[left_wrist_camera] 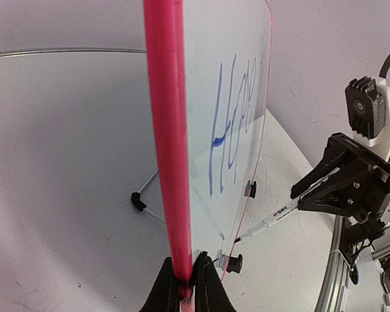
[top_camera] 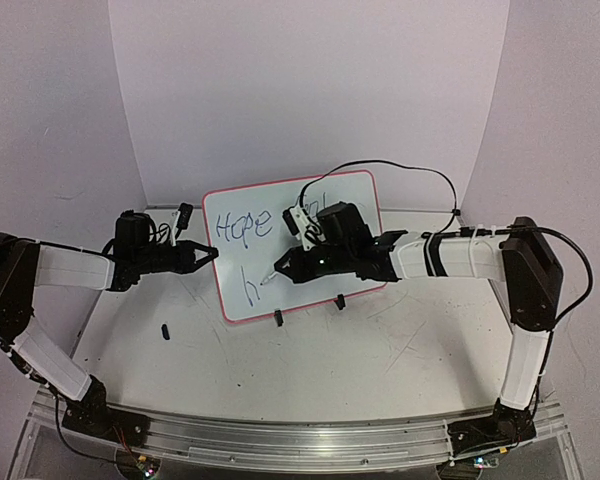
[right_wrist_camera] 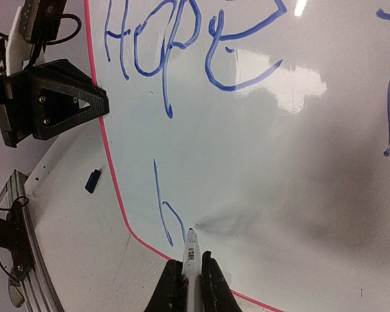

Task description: Write a sentence on the whiteboard

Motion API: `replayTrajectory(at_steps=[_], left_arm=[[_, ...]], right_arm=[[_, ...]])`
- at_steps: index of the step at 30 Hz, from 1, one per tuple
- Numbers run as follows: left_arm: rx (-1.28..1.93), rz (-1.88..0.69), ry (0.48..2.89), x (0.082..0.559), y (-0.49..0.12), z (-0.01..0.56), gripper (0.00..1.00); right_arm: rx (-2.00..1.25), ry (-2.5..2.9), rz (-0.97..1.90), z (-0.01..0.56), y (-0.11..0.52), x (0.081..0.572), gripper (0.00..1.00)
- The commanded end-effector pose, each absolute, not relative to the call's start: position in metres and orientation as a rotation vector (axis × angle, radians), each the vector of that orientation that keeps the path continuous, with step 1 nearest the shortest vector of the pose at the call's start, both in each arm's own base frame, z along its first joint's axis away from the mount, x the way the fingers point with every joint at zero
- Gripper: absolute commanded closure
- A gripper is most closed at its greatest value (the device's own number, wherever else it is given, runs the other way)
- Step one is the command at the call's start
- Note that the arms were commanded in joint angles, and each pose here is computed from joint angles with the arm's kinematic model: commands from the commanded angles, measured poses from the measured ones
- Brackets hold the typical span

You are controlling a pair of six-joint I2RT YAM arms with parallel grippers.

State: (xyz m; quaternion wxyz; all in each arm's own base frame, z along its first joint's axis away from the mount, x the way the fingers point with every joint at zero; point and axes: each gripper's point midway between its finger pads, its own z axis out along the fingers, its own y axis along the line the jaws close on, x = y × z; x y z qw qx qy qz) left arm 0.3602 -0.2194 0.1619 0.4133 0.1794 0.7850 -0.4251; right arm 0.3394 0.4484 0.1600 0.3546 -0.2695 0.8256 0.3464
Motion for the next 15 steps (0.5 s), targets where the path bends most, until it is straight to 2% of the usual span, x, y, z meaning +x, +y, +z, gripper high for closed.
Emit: replayTrajectory(at_steps=[1,15], left_arm=[[0.412,-0.890,1.999,0.383,-0.207,0.153,1.00],[0.413,-0.882,1.996,0.384,-0.207,0.154,1.00]], right_arm=[[-0.687,2.104,0.948,0.168,0.459,0.343,1.00],[-0.594,2.120,0.848,0.164,0.435,0.362,1.00]])
